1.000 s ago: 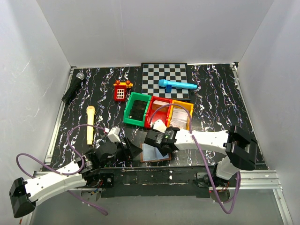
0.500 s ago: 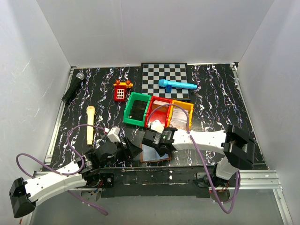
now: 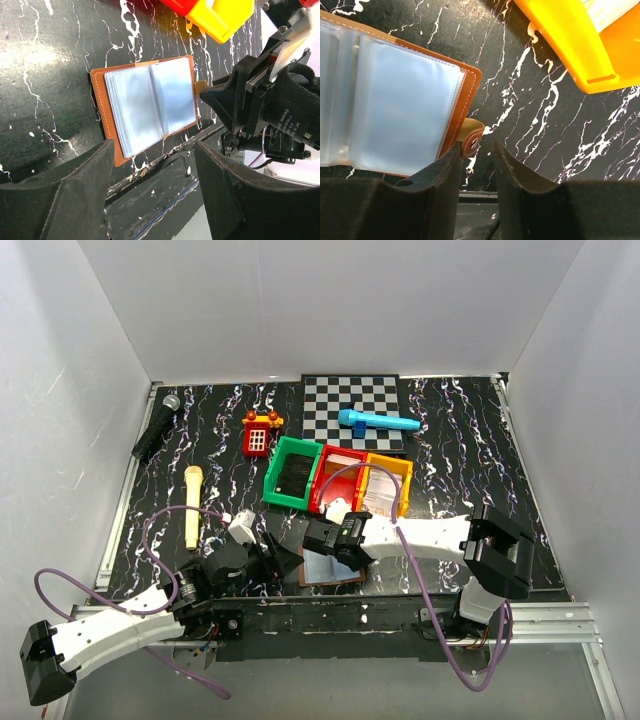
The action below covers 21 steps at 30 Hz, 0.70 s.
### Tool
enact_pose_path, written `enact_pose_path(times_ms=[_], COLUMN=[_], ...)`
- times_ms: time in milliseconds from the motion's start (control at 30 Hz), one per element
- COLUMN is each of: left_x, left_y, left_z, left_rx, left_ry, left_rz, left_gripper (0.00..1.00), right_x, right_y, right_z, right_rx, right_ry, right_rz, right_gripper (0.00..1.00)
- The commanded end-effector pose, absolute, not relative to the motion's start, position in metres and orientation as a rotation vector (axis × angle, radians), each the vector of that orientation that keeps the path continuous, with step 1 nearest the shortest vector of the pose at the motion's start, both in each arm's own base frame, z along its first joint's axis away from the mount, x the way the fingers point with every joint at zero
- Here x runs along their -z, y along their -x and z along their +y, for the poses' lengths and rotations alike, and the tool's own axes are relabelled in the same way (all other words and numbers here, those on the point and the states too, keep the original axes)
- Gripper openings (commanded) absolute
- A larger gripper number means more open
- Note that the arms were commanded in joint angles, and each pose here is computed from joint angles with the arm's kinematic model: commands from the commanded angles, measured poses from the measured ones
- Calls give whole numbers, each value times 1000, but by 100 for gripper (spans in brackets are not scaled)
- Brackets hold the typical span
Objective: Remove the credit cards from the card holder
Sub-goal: Remove the credit card from the card holder.
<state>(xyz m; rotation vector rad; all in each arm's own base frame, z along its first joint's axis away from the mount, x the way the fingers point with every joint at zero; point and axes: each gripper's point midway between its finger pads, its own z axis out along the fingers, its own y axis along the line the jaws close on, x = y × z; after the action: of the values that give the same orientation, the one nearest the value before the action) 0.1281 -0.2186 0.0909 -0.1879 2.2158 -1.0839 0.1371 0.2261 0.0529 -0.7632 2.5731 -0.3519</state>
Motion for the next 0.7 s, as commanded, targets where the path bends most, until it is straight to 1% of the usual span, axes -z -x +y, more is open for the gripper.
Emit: enact_pose_path(times_ms=[0, 67, 100, 133, 167, 267, 500, 667], left_x=[-89, -90, -90, -90, -90, -89, -73, -67], left_y=[-129, -129, -129, -129, -129, -129, -127, -124], left_z=[-218, -217, -217, -217, -217, -215, -209, -215], left_rx=[1081, 1081, 1081, 1080, 1080, 1067, 974, 936], left_ry=[195, 195, 195, 197, 197, 197, 191, 103], left_rz=[2216, 2213, 2213, 2213, 2213, 2216, 2287, 2345], left_gripper=[64, 64, 64, 64, 64, 64, 64, 64], right_x=[-55, -55, -56, -56, -56, -57, -55, -51], right_y=[-139, -138, -138, -137, -136, -130, -107, -101], right_z=[220, 221, 222, 223, 225, 233, 264, 262], right_rx=[384, 373, 361, 352, 334, 249, -153, -243], right_ry=[733, 732, 730, 729, 724, 716, 661, 635], right_rz=[2574, 2579, 2581, 2586, 2590, 2611, 2654, 2647], right_gripper=[37, 29, 23, 14, 2, 1, 1, 1])
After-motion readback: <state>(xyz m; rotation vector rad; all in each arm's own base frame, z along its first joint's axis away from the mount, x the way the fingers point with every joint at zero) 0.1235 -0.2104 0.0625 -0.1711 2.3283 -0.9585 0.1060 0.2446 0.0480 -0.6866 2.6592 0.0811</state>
